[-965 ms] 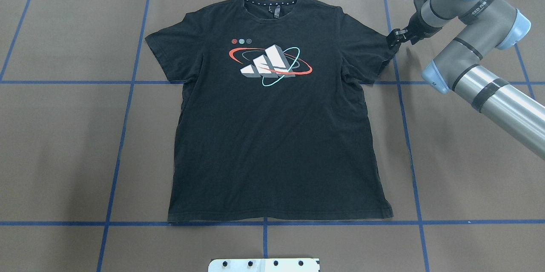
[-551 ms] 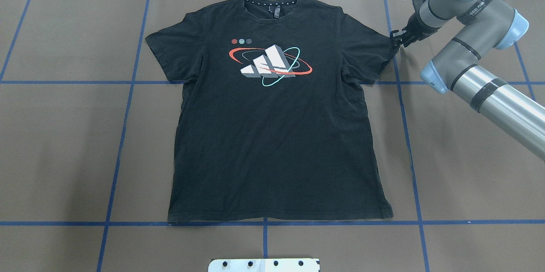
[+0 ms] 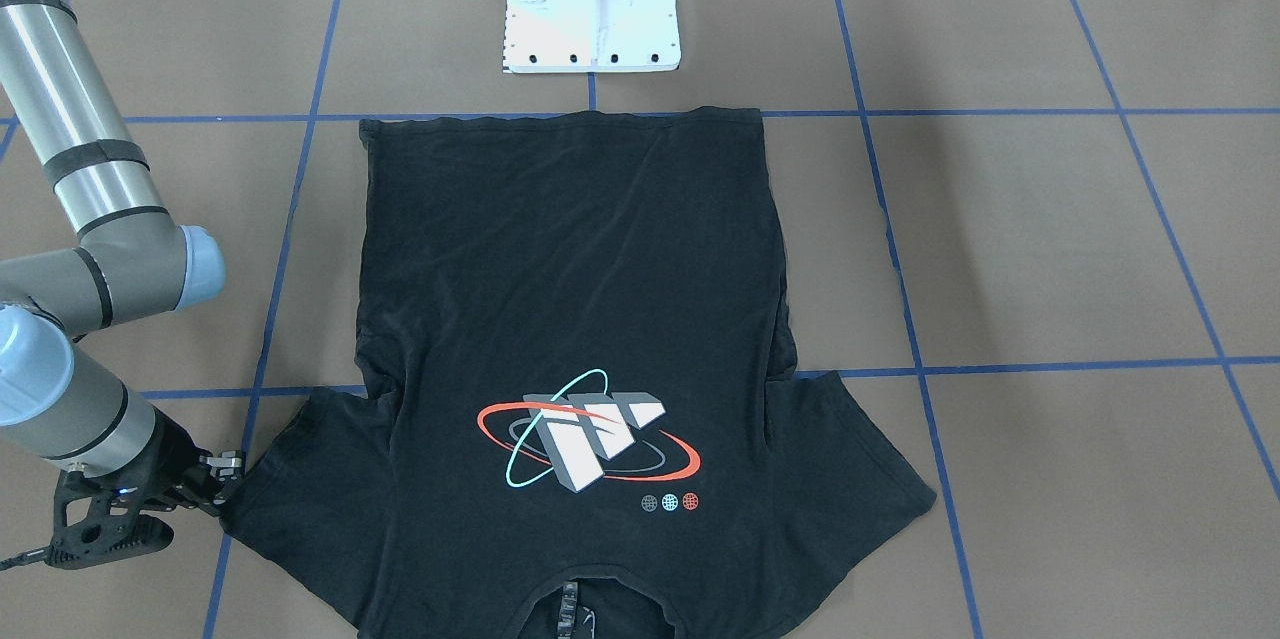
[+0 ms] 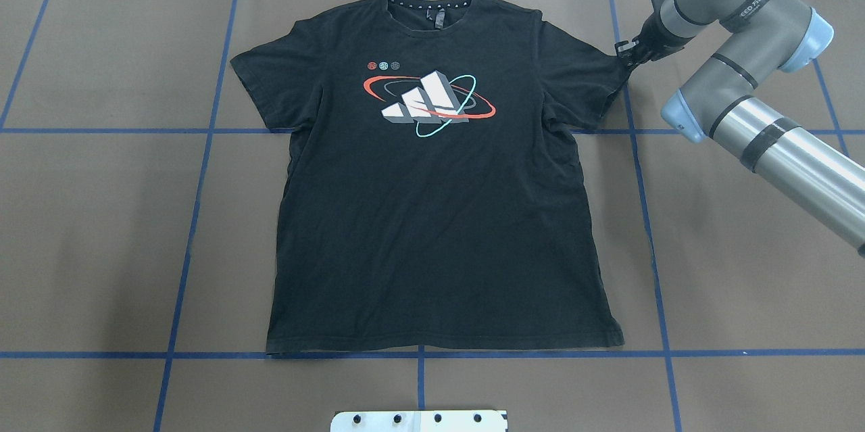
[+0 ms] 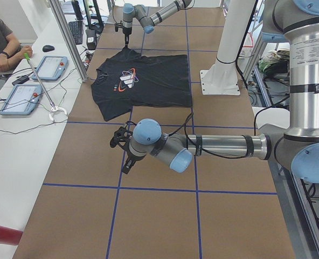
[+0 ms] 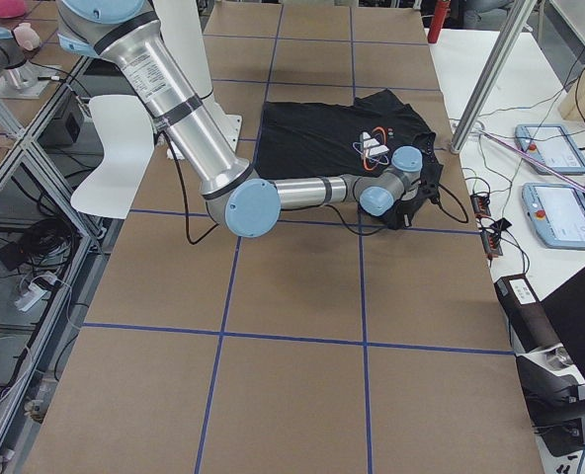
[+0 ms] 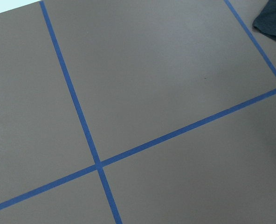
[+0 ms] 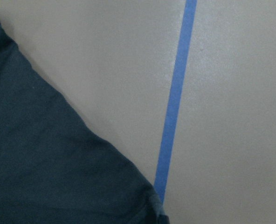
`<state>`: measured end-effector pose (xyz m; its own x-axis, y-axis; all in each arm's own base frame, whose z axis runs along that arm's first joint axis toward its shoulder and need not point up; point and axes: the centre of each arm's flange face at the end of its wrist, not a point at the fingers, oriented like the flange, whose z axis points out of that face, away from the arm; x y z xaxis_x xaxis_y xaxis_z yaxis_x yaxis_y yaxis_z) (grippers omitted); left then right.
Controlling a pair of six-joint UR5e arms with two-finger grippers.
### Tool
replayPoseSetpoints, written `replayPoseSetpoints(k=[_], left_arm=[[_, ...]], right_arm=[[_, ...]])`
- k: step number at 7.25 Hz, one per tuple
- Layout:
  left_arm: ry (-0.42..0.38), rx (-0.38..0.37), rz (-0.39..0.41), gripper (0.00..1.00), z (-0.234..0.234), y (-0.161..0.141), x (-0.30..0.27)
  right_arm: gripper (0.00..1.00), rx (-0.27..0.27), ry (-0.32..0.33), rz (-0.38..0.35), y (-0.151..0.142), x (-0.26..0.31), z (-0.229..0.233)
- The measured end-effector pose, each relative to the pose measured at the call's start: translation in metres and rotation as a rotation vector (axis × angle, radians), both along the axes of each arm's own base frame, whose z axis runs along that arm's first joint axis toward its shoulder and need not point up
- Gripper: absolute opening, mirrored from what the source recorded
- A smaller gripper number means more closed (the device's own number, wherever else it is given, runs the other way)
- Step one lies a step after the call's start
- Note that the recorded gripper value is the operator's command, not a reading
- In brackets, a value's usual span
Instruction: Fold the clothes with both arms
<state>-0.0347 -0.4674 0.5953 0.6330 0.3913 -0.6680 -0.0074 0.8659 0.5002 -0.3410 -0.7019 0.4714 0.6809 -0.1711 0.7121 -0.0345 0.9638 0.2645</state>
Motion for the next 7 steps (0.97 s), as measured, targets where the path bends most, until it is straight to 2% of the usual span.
replayPoseSetpoints(k=[2,4,5,7], left_arm=[[0.000,0.003,0.000,1.00,-0.002,-0.001,0.000],[0.001,0.007,0.001,1.00,-0.004,-0.001,0.001],[0.002,0.008,0.001,1.00,-0.005,-0.001,0.001],[0.002,0.009,0.001,1.00,-0.006,-0.002,0.001]], right_arm=[[0.00,0.015,-0.108,-0.035,0.011,0.004,-0.054],[0.00,-0.050,-0.182,-0.029,0.016,-0.029,-0.126],[0.00,-0.091,-0.179,-0.009,0.015,-0.057,-0.162],[0.00,-0.113,-0.138,0.020,0.006,-0.107,-0.204]])
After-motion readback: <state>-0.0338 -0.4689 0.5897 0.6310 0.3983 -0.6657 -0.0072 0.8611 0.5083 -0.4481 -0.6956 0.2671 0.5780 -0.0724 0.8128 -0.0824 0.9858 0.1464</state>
